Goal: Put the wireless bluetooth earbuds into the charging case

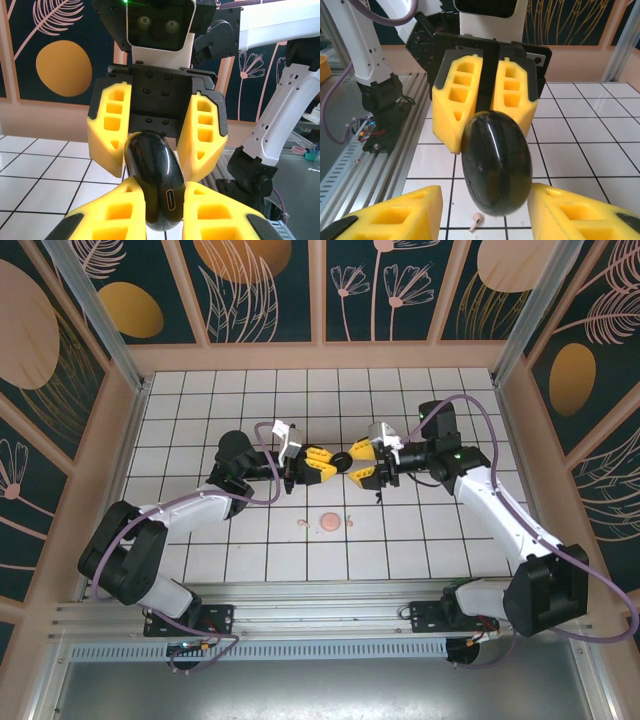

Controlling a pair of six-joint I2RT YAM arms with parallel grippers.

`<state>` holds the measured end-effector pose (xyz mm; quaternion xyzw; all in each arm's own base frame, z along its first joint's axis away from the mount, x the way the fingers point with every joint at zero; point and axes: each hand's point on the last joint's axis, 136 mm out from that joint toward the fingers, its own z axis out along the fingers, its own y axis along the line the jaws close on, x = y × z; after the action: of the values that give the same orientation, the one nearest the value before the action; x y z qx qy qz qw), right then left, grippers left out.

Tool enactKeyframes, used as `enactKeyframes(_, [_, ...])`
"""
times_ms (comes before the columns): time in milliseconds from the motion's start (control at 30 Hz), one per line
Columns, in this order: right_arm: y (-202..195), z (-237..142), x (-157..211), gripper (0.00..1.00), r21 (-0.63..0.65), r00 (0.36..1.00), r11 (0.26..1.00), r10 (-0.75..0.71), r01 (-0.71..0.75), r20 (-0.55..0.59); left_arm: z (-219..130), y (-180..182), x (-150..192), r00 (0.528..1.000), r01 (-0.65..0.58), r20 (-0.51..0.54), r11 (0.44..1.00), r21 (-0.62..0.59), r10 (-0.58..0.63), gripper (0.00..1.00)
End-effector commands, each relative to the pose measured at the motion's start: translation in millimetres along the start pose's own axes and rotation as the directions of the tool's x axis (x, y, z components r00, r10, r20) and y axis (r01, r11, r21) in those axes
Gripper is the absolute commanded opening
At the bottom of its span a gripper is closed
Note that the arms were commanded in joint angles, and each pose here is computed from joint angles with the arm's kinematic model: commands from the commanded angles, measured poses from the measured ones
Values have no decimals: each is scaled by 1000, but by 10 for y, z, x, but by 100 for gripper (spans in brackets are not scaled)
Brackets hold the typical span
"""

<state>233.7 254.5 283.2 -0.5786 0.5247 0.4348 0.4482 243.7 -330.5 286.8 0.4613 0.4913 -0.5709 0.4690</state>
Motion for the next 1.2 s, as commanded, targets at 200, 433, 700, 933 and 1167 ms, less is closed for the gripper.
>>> enactKeyframes(200, [36, 64, -148, 27, -62, 999, 998, -26, 28, 39, 12, -87, -164, 998, -53, 31, 998, 19, 53, 9])
enactKeyframes(433, [-26, 23, -67, 14, 23, 999, 999, -32, 33, -42, 13, 32, -16, 998, -50, -37, 998, -38, 48, 38])
enactKeyframes(700, [-261, -139, 309, 13, 294, 915, 940, -42, 171, -400, -90, 260, 254, 944, -195, -296, 969, -153, 143, 45])
enactKeyframes(933, [-216, -2, 248, 13, 265, 888, 937, -89, 229, -452, -134, 234, 412, 913, -227, -370, 967, -113, 171, 46])
enactKeyframes(1167, [-136, 183, 237, 14, 200, 876, 949, -125, 242, -465, -110, 242, 365, 908, -238, -375, 966, -96, 187, 46])
